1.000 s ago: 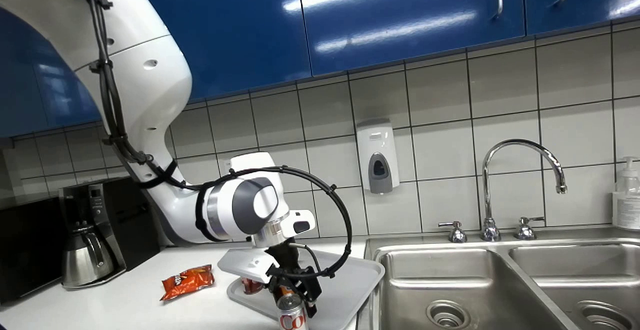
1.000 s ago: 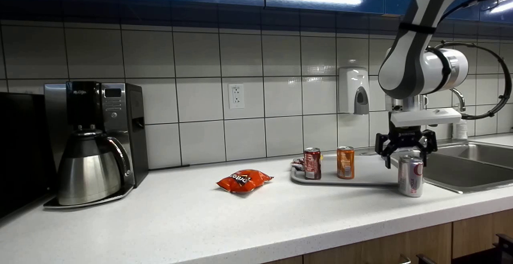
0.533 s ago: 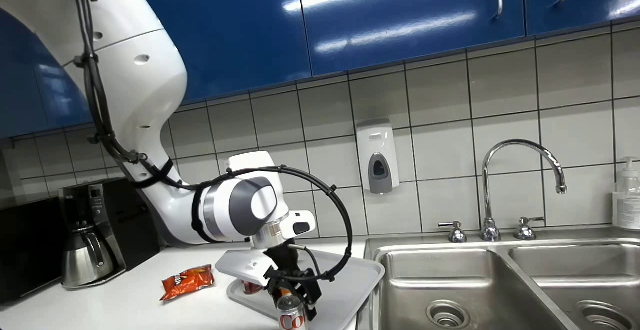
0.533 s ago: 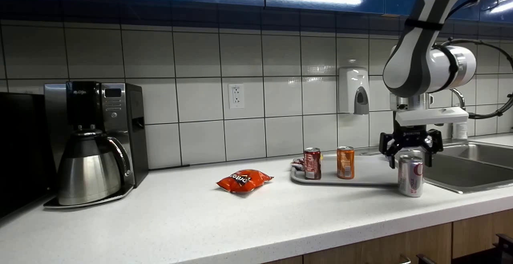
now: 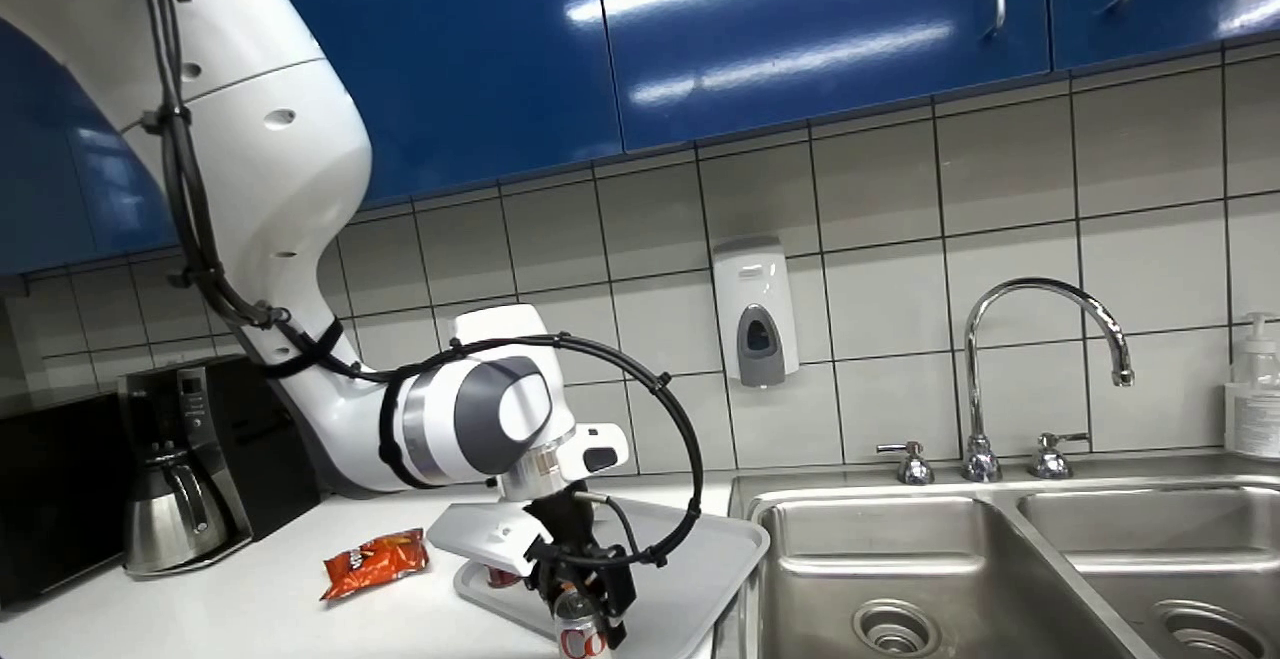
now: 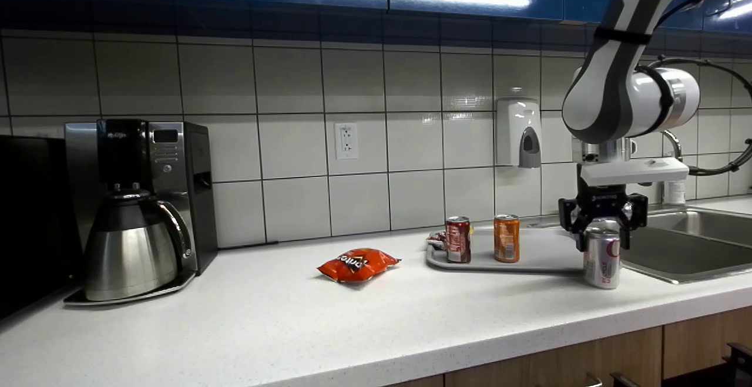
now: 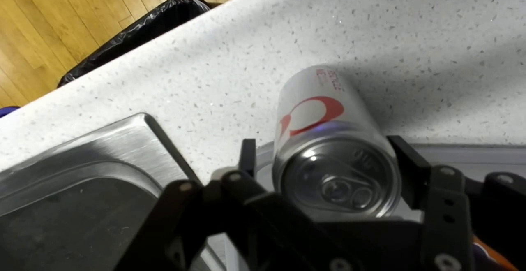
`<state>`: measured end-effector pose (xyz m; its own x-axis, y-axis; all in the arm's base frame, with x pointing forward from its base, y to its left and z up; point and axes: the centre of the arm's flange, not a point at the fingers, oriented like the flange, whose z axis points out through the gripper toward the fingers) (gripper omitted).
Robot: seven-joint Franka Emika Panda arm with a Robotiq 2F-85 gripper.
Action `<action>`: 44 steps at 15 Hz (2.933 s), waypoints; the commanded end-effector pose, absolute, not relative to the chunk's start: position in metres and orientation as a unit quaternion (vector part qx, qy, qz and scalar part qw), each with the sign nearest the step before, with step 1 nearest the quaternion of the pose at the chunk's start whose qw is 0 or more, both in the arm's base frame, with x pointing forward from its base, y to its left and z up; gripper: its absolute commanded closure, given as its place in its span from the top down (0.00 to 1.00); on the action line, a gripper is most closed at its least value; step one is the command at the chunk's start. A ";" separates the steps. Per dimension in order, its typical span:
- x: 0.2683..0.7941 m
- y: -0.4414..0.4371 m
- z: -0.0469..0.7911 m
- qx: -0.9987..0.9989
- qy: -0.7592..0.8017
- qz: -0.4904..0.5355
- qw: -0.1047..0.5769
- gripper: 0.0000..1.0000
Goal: Put the cans on the grey tray.
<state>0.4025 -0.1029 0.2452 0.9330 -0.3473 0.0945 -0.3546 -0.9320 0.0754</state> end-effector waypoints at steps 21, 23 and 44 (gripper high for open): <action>0.423 -0.094 0.292 0.983 -0.147 0.096 0.060 0.39; 0.430 -0.096 0.293 0.982 -0.148 0.101 0.062 0.39; 0.500 -0.132 0.263 0.979 -0.169 0.091 0.068 0.39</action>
